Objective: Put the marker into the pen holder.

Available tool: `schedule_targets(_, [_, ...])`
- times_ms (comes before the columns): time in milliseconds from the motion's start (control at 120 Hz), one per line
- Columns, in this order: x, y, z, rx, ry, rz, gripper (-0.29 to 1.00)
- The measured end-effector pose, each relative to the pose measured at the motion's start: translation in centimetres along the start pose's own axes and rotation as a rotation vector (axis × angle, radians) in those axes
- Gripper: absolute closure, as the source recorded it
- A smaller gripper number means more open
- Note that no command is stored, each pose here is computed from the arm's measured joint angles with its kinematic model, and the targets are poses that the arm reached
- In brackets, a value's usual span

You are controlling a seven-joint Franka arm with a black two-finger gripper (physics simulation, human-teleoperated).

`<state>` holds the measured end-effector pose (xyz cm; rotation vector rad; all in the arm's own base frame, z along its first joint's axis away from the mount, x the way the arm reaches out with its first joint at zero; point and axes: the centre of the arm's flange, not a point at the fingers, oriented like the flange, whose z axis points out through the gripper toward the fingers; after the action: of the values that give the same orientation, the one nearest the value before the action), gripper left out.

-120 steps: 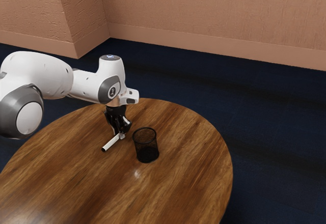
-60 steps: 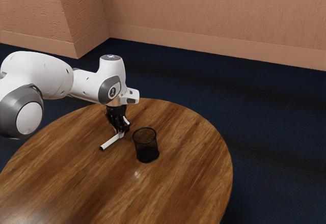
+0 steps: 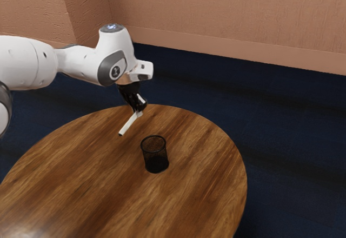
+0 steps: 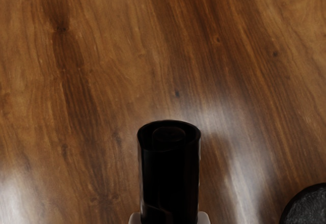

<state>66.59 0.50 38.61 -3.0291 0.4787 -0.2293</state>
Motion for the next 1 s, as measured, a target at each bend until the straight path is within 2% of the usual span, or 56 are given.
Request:
schedule_targets(217, [-1.9,7.3,-6.1,0.026,0.267,0.101,0.71])
schedule_targets(333, [-2.0,8.7,-6.8,0.049,0.398,0.118,0.71])
schedule_targets(458, [-1.8,9.9,-6.3,0.059,0.497,0.129,0.72])
schedule_targets(600, [-1.3,10.3,-3.0,0.055,0.525,0.130,0.72])
schedule_targets(792, [-1.1,10.2,-1.4,0.059,0.549,0.129,0.72])
schedule_targets(1000, [-3.3,11.0,-3.0,0.056,0.568,0.126,0.72])
